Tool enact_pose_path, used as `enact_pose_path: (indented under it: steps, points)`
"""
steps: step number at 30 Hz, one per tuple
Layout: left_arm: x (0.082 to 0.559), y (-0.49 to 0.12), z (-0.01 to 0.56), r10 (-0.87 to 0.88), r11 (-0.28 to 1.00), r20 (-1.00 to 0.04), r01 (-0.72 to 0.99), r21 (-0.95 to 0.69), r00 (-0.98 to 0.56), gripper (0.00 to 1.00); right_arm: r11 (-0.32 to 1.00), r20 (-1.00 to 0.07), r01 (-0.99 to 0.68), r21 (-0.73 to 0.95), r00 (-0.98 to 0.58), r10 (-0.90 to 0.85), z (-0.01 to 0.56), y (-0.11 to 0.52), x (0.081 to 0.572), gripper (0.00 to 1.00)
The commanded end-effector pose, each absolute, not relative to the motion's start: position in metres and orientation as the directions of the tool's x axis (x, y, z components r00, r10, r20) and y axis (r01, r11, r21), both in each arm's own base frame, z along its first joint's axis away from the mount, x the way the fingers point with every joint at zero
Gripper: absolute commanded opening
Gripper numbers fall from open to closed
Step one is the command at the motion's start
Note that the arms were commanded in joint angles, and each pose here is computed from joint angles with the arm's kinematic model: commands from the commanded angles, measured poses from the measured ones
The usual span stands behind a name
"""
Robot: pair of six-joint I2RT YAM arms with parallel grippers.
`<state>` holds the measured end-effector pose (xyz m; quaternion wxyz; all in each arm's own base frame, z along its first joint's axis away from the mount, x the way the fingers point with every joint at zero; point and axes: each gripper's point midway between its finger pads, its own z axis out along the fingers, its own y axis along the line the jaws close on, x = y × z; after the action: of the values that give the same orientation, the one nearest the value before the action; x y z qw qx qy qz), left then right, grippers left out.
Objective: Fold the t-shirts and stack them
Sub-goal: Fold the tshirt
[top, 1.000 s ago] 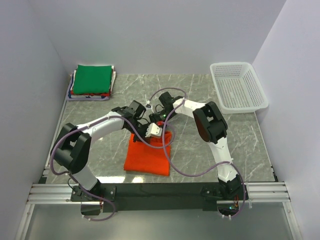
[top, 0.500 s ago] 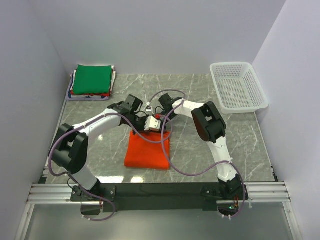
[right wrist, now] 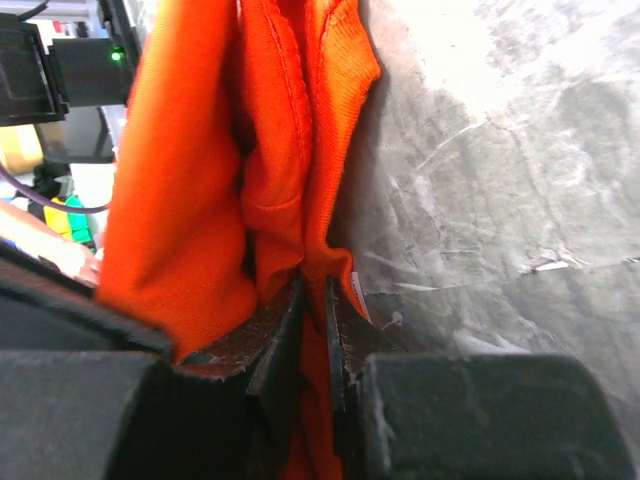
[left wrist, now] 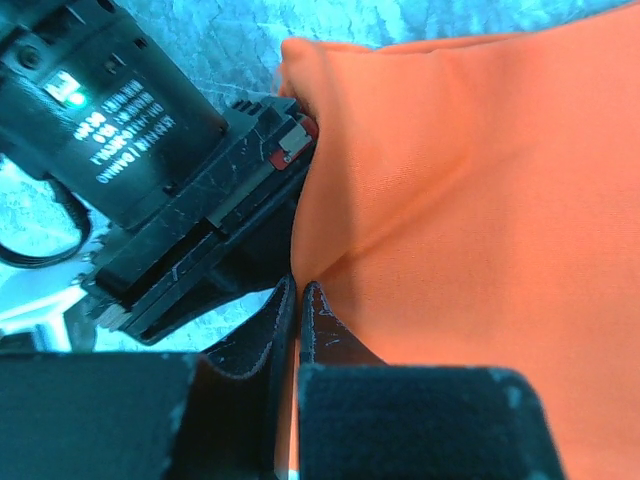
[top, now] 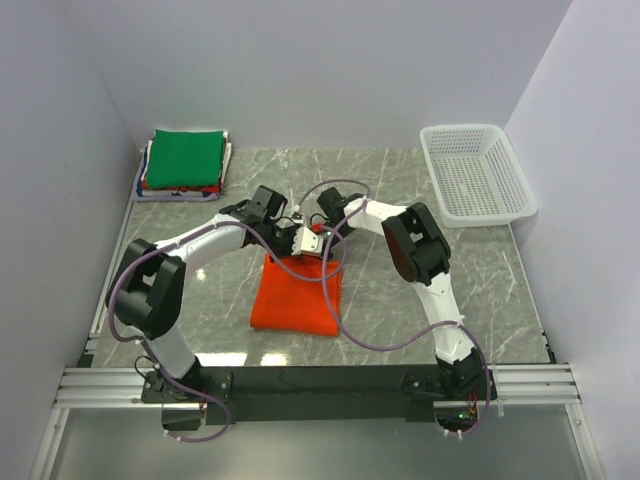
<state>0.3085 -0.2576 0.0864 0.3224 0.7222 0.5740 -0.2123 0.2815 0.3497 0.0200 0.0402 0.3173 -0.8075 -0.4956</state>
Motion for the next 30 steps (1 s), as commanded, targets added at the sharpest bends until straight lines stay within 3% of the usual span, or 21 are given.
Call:
enact_pose_path:
  steps: [1, 7, 14, 18, 22, 24, 30]
  points:
    - [0.323, -0.263, 0.089, 0.673, -0.136, -0.673, 0.946, 0.294, 0.306, 0.01, 0.379, -0.270, -0.533, 0.757, -0.783, -0.561, 0.005, 0.335, 0.303, 0.22]
    - [0.329, -0.264, 0.077, 0.683, -0.112, -0.672, 0.950, 0.292, 0.287, 0.01, 0.460, -0.344, -0.594, 0.660, -0.783, -0.518, 0.026, 0.314, 0.344, 0.27]
    - [0.353, -0.266, 0.072, 0.692, -0.028, -0.684, 0.955, 0.295, 0.231, 0.28, 0.561, -0.384, -0.590, 0.581, -0.806, -0.451, 0.056, 0.273, 0.384, 0.36]
    - [0.360, -0.262, 0.094, 0.636, 0.069, -0.767, 0.984, 0.162, 0.081, 0.36, 0.618, -0.388, -0.562, 0.550, -0.827, -0.406, 0.074, 0.247, 0.397, 0.38]
    - [0.357, -0.243, 0.118, 0.577, 0.169, -0.813, 0.985, 0.020, -0.082, 0.43, 0.635, -0.359, -0.519, 0.572, -0.854, -0.376, 0.086, 0.236, 0.382, 0.39]
    - [0.358, -0.231, 0.128, 0.544, 0.241, -0.823, 0.970, -0.031, -0.161, 0.47, 0.621, -0.330, -0.482, 0.618, -0.876, -0.351, 0.088, 0.236, 0.363, 0.53]
    - [0.358, -0.209, 0.122, 0.458, 0.380, -0.816, 0.908, -0.178, -0.352, 0.48, 0.587, -0.252, -0.373, 0.719, -0.926, -0.280, 0.087, 0.241, 0.325, 0.54]
